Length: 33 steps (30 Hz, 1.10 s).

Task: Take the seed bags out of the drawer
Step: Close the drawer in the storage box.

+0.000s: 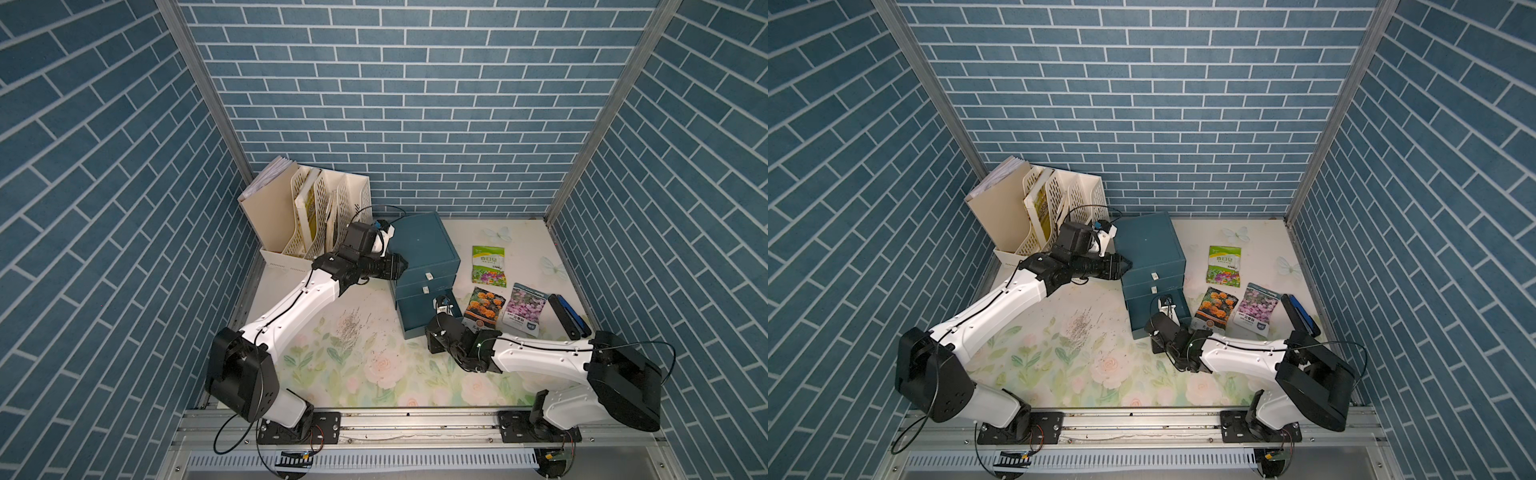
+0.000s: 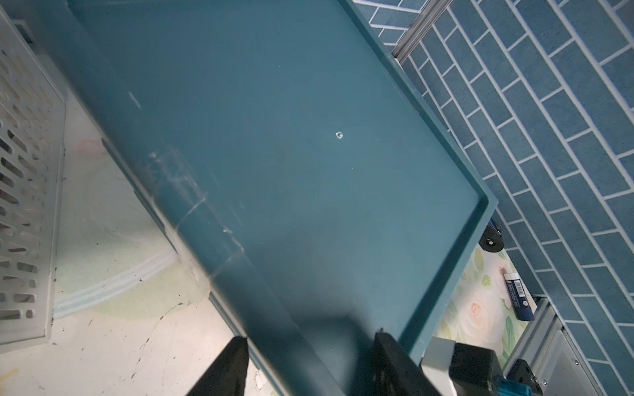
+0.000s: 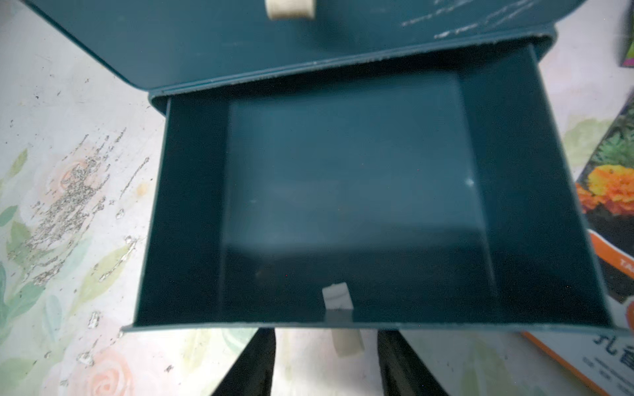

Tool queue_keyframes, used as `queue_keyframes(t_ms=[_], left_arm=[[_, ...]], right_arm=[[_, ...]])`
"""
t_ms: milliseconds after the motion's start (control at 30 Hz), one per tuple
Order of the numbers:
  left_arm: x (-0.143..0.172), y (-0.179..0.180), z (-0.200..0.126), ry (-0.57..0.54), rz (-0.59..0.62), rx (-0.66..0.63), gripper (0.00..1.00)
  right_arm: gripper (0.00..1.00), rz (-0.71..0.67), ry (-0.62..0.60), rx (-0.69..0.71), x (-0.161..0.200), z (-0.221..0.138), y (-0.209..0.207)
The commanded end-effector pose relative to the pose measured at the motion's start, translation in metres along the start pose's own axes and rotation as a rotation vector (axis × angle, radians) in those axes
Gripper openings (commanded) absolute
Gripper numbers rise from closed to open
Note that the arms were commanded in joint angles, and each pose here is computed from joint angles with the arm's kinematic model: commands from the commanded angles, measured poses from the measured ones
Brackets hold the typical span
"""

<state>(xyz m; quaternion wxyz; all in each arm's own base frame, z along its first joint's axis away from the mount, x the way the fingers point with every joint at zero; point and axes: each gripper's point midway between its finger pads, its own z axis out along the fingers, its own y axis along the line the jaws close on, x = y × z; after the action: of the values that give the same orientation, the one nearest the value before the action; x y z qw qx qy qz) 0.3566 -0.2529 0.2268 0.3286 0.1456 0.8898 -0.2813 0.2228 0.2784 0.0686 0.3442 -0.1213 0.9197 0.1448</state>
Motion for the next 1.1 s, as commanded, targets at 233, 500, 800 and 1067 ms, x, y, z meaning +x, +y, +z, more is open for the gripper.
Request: queue_keyframes(t_ms=[233, 500, 800, 1067], left_arm=[[0.058, 0.021, 0.009, 0.219, -0.021, -0.068, 0.62], [0.057, 0.022, 0.010, 0.218, -0.023, -0.072, 0.62], [0.060, 0.023, 0.012, 0.227, -0.026, -0.072, 0.62], [0.061, 0.023, 0.013, 0.236, -0.026, -0.073, 0.62]], right_arm=[[0.49, -0.057, -0.078, -0.047, -0.033, 0.015, 0.014], [0.48, -0.072, -0.124, -0.046, -0.043, 0.028, 0.016], [0.49, -0.056, -0.194, -0.031, -0.060, 0.037, 0.010], [0.49, -0.063, -0.227, -0.031, -0.068, 0.046, 0.008]])
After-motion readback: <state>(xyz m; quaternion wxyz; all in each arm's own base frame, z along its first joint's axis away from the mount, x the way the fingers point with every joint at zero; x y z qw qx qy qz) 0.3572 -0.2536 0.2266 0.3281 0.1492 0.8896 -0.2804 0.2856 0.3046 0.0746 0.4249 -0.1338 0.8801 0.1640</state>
